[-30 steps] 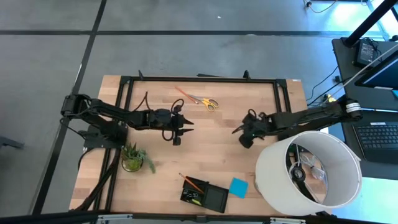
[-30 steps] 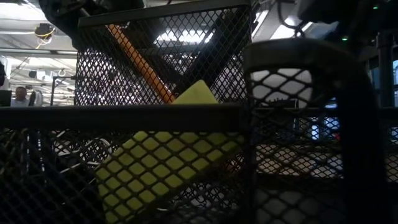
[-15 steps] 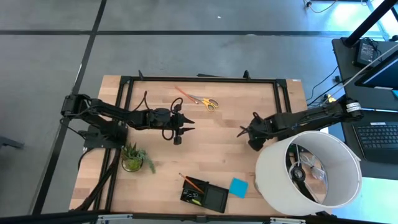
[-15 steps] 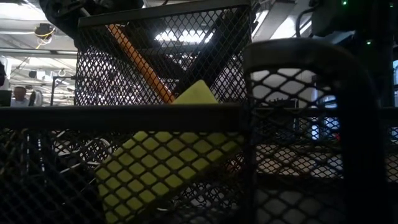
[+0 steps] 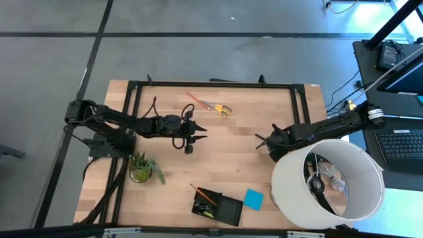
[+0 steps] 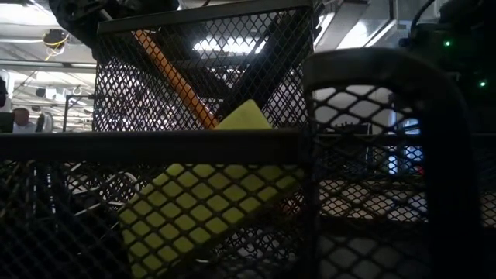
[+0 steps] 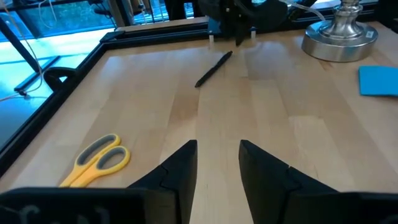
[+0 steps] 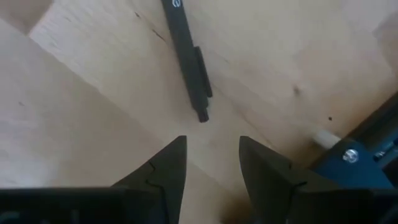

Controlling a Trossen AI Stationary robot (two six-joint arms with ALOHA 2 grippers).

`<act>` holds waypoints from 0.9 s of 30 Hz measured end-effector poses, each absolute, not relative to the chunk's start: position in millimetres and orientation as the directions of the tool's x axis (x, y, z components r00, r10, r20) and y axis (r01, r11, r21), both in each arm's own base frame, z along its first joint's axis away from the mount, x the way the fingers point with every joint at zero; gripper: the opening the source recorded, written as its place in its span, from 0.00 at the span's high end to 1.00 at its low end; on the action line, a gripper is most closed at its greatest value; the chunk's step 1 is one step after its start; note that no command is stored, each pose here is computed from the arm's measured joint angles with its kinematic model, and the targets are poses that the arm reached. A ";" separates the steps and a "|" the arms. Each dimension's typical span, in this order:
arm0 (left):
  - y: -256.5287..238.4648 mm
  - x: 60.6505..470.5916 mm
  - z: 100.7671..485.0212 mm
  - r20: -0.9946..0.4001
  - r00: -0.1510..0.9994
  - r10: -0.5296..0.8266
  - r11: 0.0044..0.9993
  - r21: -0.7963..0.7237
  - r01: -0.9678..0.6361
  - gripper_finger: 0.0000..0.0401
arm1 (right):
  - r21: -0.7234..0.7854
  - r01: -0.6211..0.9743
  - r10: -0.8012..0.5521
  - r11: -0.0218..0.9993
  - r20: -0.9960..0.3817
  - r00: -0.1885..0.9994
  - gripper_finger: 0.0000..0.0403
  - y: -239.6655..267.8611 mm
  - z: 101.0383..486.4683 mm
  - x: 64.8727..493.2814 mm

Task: Pick and place office supplies into organizer
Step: Put the black pen into the black desk organizer

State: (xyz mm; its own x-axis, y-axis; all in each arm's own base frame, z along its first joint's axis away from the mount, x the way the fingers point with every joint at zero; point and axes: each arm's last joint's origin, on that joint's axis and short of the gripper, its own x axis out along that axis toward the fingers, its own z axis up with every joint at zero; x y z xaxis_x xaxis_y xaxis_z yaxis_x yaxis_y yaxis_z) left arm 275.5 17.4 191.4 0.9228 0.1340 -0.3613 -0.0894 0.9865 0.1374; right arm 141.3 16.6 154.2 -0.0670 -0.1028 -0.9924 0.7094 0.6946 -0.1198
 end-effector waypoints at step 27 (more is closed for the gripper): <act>17.4 275.2 190.7 -0.369 0.920 0.134 0.988 0.123 -0.095 0.73 | -0.067 0.704 -0.101 0.708 -0.995 0.007 0.71 14.6 130.8 137.6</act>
